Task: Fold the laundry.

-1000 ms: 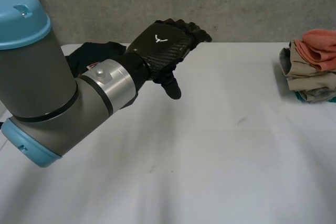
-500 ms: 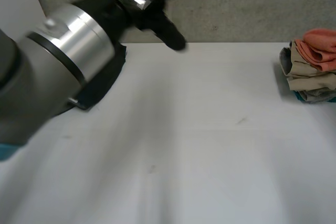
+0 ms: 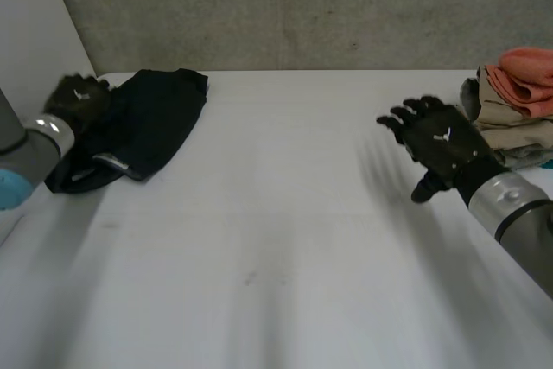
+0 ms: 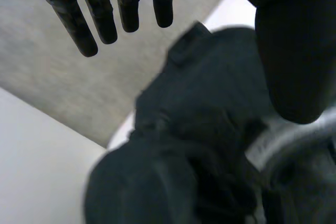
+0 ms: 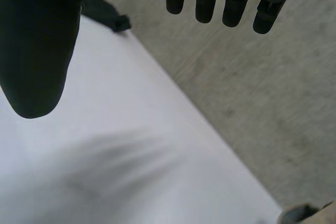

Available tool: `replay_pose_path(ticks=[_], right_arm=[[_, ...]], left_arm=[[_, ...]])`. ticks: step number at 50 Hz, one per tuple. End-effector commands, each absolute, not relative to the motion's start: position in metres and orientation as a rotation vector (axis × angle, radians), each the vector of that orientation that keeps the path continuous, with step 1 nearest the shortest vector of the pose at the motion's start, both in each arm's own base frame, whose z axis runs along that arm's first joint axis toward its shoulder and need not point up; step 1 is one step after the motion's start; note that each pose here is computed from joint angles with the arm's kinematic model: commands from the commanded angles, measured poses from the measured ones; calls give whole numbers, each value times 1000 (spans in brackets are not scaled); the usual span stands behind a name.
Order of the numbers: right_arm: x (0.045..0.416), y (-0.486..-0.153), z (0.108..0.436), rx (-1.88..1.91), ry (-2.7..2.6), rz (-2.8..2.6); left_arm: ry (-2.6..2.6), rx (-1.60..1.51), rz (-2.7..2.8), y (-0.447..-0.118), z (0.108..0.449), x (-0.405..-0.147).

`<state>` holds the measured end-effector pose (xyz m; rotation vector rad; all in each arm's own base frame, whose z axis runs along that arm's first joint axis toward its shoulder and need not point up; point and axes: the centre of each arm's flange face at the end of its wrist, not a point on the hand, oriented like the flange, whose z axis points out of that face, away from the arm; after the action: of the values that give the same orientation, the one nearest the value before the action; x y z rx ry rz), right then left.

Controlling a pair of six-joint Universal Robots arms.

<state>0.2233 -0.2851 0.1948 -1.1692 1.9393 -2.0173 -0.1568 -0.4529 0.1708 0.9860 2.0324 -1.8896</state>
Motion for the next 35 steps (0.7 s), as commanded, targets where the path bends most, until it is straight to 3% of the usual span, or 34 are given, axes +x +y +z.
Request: replay_pose_path(ticks=[1, 7, 13, 17, 23, 24, 27, 32, 35], right_arm=[[220, -274, 179, -1170, 1997, -1935], [218, -269, 172, -1173, 2016, -1912], [216, -270, 171, -1168, 2029, -1913], [213, -273, 172, -1152, 2053, -1929], [206, -278, 179, -1123, 2078, -1976], [206, -278, 180, -1121, 2080, -1979], [205, -278, 183, -1113, 2082, -1997], [205, -278, 184, -1108, 2086, -1997], [204, -278, 183, -1100, 2092, -1993]], left_arm=[[2071, 1084, -1933, -478, 123, -150], [2080, 1084, -1927, -491, 97, -149], [2094, 1055, -1978, -486, 112, -165], [2091, 888, -2177, -457, 193, -203], [2132, 852, -2411, -398, 251, -255], [2152, 881, -2477, -375, 264, -275], [2203, 941, -2540, -344, 272, -302], [2324, 1113, -2498, -295, 234, -370], [2334, 1138, -2477, -284, 217, -395]])
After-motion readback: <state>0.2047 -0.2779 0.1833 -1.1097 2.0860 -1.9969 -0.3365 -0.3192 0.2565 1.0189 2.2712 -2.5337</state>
